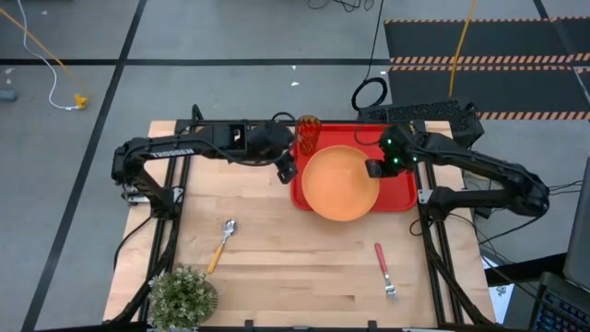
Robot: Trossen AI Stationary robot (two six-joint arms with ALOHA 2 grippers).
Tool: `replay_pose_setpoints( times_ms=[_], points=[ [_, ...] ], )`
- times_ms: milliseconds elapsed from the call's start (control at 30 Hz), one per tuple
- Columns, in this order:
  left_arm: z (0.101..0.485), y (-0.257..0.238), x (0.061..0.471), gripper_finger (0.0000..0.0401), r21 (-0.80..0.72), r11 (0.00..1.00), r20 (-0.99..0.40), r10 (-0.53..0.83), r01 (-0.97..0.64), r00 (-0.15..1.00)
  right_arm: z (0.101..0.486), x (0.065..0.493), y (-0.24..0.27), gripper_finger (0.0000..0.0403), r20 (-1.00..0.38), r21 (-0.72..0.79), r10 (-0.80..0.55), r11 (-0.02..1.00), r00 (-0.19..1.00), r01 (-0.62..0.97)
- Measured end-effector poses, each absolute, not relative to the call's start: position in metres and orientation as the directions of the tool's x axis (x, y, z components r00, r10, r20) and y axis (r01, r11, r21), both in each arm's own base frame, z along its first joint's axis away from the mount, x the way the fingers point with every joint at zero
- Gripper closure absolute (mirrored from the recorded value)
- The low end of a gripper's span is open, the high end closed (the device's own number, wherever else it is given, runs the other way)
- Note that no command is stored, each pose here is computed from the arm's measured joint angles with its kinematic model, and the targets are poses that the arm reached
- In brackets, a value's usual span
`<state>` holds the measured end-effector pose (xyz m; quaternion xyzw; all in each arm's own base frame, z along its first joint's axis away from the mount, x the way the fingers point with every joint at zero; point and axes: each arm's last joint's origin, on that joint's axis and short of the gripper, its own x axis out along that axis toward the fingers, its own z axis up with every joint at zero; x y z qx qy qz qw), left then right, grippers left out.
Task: Pick and place plate/cup/fork/spoon on tray
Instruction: Put the orange plate on the red tray to the bottom right of the brown cup
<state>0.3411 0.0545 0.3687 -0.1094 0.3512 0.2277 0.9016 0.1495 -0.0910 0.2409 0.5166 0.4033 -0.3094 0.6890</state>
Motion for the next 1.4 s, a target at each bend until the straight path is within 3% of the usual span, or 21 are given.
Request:
replay_pose_setpoints(
  times_ms=[400, 867, 1400],
  points=[
    [0.383, 0.071, 0.349, 0.0201, 0.073, 0.829, -0.516, 0.507, -0.554, 0.691, 0.218, 0.141, -0.134, 0.0403, -0.918, 0.372, -0.028, 0.289, 0.396, 0.882],
    [0.363, 0.073, 0.362, 0.0201, 0.050, 0.825, -0.578, 0.484, -0.563, 0.657, 0.188, 0.137, -0.171, 0.0403, -0.934, 0.340, 0.006, 0.311, 0.356, 0.887],
    [0.326, 0.076, 0.386, 0.0201, -0.027, 0.798, -0.663, 0.437, -0.602, 0.608, 0.179, 0.136, -0.185, 0.0395, -0.932, 0.336, -0.024, 0.316, 0.362, 0.887]
  ],
)
